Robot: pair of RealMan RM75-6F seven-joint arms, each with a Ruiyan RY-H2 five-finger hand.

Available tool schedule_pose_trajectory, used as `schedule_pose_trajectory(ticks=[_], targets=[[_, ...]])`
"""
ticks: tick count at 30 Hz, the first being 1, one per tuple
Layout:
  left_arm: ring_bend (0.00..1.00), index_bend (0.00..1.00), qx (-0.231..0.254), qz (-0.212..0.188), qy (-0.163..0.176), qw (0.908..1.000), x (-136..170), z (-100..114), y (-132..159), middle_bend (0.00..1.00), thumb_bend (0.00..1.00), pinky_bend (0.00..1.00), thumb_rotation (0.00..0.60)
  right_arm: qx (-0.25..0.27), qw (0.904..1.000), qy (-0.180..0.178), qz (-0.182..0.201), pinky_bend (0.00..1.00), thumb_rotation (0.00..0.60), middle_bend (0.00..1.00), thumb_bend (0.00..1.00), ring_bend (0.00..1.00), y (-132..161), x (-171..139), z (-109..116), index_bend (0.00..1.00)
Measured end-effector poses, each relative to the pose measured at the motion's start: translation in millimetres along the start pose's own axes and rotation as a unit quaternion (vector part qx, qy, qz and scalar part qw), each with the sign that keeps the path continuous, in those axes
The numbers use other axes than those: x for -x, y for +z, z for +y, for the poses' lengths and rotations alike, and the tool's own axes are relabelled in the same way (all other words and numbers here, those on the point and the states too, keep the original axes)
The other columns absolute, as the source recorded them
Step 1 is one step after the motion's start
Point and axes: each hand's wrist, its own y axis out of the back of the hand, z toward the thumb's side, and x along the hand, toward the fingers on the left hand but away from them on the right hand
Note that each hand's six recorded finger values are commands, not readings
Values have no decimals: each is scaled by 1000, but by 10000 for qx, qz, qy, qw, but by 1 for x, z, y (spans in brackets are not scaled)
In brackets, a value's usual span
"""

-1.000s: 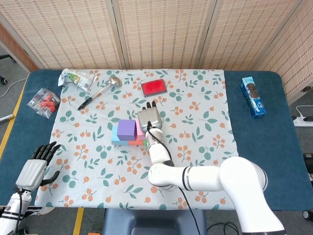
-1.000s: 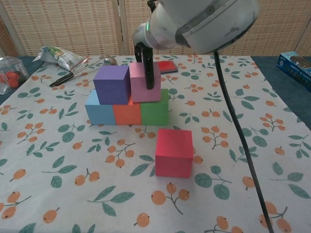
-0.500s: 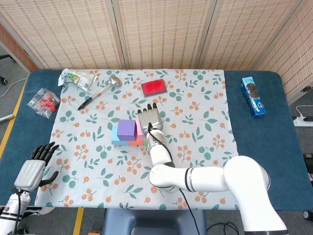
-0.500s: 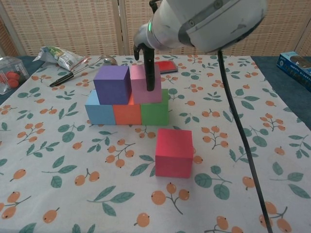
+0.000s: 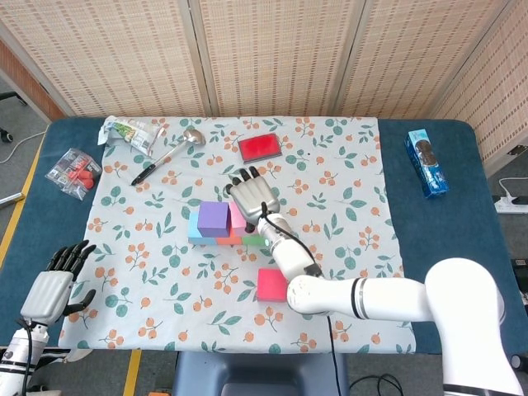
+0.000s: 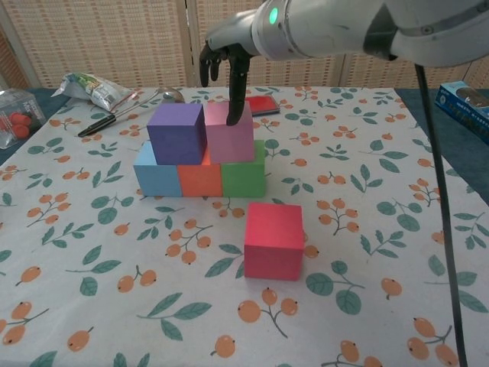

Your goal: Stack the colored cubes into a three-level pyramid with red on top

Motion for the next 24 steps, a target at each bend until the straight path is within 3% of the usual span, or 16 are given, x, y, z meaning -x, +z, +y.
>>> schedule_pose_trajectory(ticks=[5, 11, 24], targets=[[0, 0, -147, 46, 76, 9999, -1, 1, 0, 0, 362, 56, 600, 110, 9992, -28, 379, 0, 600, 137, 0, 0, -12, -5, -11, 163], [0, 0, -126, 82, 32, 9999, 0, 0, 2, 0, 363, 55, 600, 18, 9991, 47, 423, 0, 600, 133, 0, 0, -23, -3, -22, 117], [0, 0, -64, 105, -51, 9999, -2, -2, 1, 0, 361, 56, 600, -133, 9988, 98, 467, 0, 600, 134, 0, 0, -20, 9, -33, 274]])
